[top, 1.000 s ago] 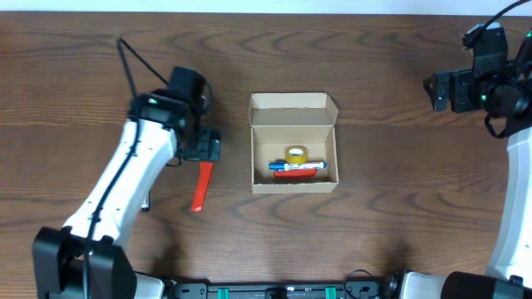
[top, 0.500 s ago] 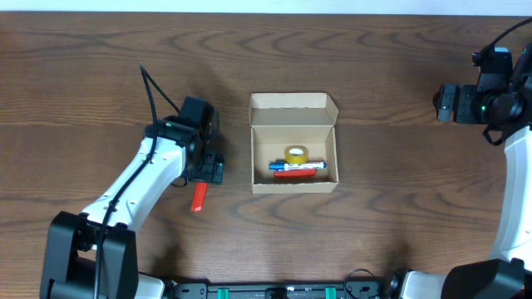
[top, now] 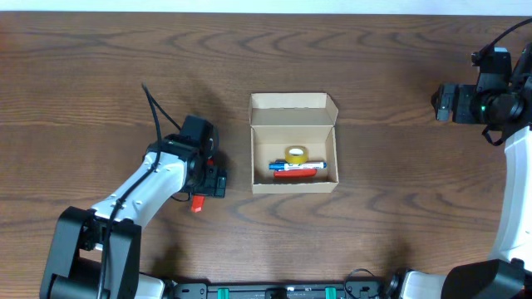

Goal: Pack container
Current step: 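Move the left gripper to the red box cutter and grasp it, then carry the red box cutter into the box and release it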

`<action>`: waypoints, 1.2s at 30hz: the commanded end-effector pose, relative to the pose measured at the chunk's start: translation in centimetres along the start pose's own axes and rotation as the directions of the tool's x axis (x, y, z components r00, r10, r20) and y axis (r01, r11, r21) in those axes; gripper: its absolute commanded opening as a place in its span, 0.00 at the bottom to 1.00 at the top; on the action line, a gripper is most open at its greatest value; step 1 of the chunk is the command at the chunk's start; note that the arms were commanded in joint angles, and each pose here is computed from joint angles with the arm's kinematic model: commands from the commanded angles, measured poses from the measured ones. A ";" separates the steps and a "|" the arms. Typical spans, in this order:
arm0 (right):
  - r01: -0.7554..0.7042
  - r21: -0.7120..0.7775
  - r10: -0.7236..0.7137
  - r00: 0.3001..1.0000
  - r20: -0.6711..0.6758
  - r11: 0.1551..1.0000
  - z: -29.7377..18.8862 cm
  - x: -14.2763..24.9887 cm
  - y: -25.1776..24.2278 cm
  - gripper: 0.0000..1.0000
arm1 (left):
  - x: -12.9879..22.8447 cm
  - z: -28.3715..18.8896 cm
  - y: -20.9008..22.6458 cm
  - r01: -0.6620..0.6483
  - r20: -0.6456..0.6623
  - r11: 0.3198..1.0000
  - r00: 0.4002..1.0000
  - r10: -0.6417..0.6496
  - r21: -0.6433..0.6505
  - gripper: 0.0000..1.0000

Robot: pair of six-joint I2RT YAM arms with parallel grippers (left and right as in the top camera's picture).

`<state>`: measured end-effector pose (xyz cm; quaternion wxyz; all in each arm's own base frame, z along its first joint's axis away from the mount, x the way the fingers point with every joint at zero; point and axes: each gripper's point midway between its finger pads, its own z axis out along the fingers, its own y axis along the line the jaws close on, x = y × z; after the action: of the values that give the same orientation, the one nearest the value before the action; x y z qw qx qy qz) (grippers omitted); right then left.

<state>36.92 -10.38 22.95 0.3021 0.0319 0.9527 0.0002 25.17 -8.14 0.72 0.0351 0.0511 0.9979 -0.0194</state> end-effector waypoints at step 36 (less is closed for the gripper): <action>-0.019 -0.015 0.019 1.000 -0.001 1.000 0.1 0.1 0.2 0.99 | -1.8 -0.4 -0.5 0.026 -0.054 1.000 0.998 -0.027 -0.007 0.06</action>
<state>36.93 -10.33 22.96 0.3025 0.0314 0.9526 0.0016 25.12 -8.19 -0.35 -0.0082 0.0330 0.9994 -0.0085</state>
